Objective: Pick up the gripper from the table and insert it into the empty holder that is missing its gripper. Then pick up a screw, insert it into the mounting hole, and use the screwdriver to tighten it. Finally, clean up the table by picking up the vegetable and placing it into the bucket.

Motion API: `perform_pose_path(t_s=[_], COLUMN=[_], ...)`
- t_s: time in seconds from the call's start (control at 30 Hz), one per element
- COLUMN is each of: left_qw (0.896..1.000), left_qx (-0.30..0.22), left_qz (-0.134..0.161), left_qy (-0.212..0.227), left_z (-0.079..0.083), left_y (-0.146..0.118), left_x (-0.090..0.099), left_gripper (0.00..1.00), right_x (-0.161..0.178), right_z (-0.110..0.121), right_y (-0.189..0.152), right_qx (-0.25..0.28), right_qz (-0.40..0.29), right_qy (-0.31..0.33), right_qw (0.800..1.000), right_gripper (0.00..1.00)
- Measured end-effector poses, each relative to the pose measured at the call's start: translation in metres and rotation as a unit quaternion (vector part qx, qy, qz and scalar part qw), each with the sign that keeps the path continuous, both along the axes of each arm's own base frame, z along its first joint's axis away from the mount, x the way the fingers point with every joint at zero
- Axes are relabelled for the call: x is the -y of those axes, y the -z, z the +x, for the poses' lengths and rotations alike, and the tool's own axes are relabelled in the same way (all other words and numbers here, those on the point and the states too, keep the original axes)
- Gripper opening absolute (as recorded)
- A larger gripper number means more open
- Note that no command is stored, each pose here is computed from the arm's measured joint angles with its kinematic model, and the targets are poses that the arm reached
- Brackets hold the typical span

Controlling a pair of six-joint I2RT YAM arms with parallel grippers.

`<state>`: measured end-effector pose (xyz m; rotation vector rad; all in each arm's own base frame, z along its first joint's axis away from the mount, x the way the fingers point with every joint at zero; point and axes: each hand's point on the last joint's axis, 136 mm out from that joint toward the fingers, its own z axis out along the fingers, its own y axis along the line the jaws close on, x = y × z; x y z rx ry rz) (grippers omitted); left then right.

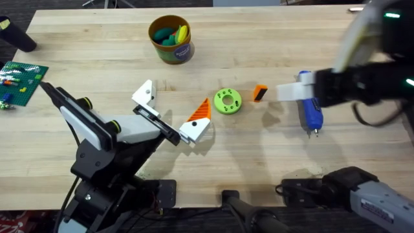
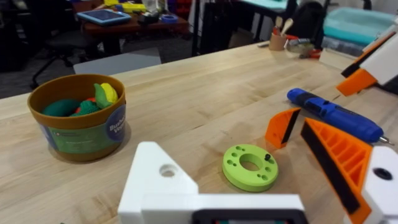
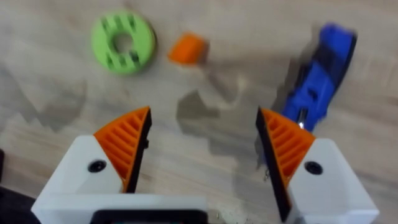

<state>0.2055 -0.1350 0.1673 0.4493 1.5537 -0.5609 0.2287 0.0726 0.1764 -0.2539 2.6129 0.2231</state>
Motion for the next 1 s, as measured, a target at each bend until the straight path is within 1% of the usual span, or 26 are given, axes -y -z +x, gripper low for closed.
perform_pose_path(t_s=[0.07,0.13,0.17,0.27,0.37,0.43,0.5,0.63,0.73,0.8,0.9,1.0], left_qw=[1.0,1.0,1.0,1.0,1.0,1.0,1.0,0.999,0.997,0.995,0.99,0.984], left_qx=[-0.001,-0.003,-0.004,-0.012,-0.018,-0.018,-0.017,-0.016,-0.015,-0.014,-0.014,-0.015], left_qz=[0.001,0.001,0.002,0.005,0.008,0.008,0.008,0.006,0.004,0.003,0.001,-0.001], left_qy=[0.002,0.003,0.003,0.003,0.004,0.008,0.011,0.038,0.074,0.099,0.139,0.178], left_z=[-0.001,-0.001,-0.001,-0.001,-0.001,-0.002,-0.003,-0.009,-0.017,-0.024,-0.034,-0.045], left_y=[-0.002,-0.001,-0.001,0.004,0.006,0.006,0.006,0.005,0.004,0.003,0.003,0.002], left_x=[0.001,0.001,0.001,0.001,0.001,0.002,0.003,0.01,0.019,0.025,0.034,0.042], left_gripper=[0.989,0.989,0.989,0.989,0.989,0.989,0.989,0.989,0.989,0.989,0.989,0.989], right_x=[-0.007,-0.007,-0.01,-0.023,-0.029,-0.033,-0.035,-0.037,-0.035,-0.034,-0.032,-0.031], right_z=[0.003,-0.005,-0.004,0.005,0.009,0.015,0.021,0.025,0.02,0.016,0.012,0.01], right_y=[0.007,0.015,0.017,0.027,0.038,0.035,0.024,-0.01,-0.033,-0.043,-0.053,-0.057], right_qx=[-0.017,-0.04,-0.043,-0.053,-0.069,-0.053,-0.023,0.052,0.096,0.116,0.136,0.143], right_qz=[-0.002,-0.013,-0.019,-0.039,-0.048,-0.043,-0.033,-0.01,0.002,0.009,0.015,0.017], right_qy=[-0.012,-0.018,-0.026,-0.06,-0.074,-0.077,-0.077,-0.077,-0.076,-0.076,-0.075,-0.075], right_qw=[1.0,0.999,0.999,0.996,0.994,0.995,0.996,0.996,0.992,0.99,0.988,0.987], right_gripper=[0.968,0.968,0.968,0.968,0.968,0.968,0.968,0.968,0.968,0.968,0.968,0.968])
